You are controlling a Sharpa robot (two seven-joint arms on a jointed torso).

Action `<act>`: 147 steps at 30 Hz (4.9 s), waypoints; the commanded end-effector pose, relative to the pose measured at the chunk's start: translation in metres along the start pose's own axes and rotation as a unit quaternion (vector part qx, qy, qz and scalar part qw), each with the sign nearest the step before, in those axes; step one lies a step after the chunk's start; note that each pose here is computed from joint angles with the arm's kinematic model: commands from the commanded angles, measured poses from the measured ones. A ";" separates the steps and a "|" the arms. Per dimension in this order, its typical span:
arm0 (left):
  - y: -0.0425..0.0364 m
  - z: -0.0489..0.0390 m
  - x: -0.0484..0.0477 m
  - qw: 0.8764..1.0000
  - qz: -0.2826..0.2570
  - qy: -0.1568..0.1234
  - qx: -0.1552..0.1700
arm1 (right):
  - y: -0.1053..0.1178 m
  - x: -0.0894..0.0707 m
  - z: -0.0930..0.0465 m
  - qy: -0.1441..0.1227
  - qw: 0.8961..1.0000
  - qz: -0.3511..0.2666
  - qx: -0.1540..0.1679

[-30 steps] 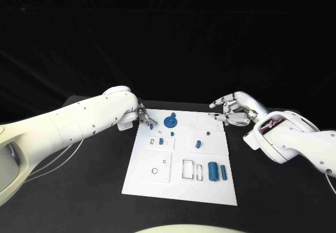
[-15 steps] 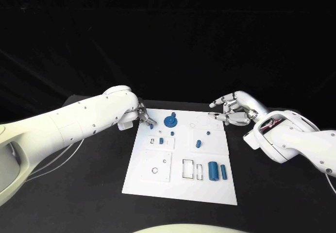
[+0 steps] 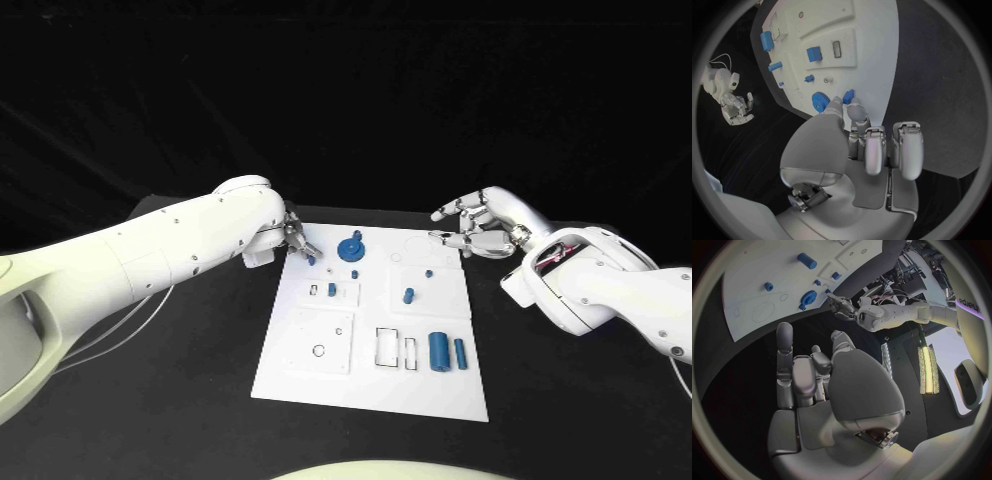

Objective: Assemble the parts on the task board

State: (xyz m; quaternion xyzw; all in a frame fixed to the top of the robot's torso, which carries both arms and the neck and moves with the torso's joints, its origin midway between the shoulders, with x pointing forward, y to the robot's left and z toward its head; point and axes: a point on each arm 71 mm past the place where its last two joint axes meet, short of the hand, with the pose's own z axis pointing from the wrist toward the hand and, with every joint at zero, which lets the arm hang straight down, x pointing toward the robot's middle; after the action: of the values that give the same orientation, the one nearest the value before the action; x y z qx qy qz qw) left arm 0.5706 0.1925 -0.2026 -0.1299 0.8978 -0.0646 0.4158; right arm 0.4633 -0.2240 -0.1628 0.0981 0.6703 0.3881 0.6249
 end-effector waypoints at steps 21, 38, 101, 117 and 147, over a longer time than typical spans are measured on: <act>-0.0017 0.0014 0.0035 1.000 -0.001 0.018 0.009 | 0.002 0.001 0.000 0.005 1.000 -0.002 -0.008; 0.0071 -0.0082 0.0065 0.995 -0.089 0.036 0.028 | 0.002 0.003 0.001 0.015 1.000 0.006 -0.010; 0.0170 -0.0397 0.0635 0.998 0.003 0.011 0.061 | -0.002 0.001 -0.002 0.022 1.000 0.006 -0.005; 0.0165 -0.0380 0.0650 0.998 0.001 0.012 0.060 | -0.002 0.001 -0.003 0.022 1.000 0.006 -0.006; 0.0116 -0.0372 0.0685 0.998 0.024 0.022 0.049 | -0.002 0.000 -0.004 0.020 1.000 0.006 -0.005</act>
State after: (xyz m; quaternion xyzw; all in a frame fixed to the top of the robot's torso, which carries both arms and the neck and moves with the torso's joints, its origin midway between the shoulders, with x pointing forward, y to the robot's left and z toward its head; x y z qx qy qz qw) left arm 0.5004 0.1870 -0.2275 -0.0954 0.8979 -0.1069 0.4163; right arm 0.4610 -0.2287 -0.1641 0.0975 0.6793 0.3934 0.6118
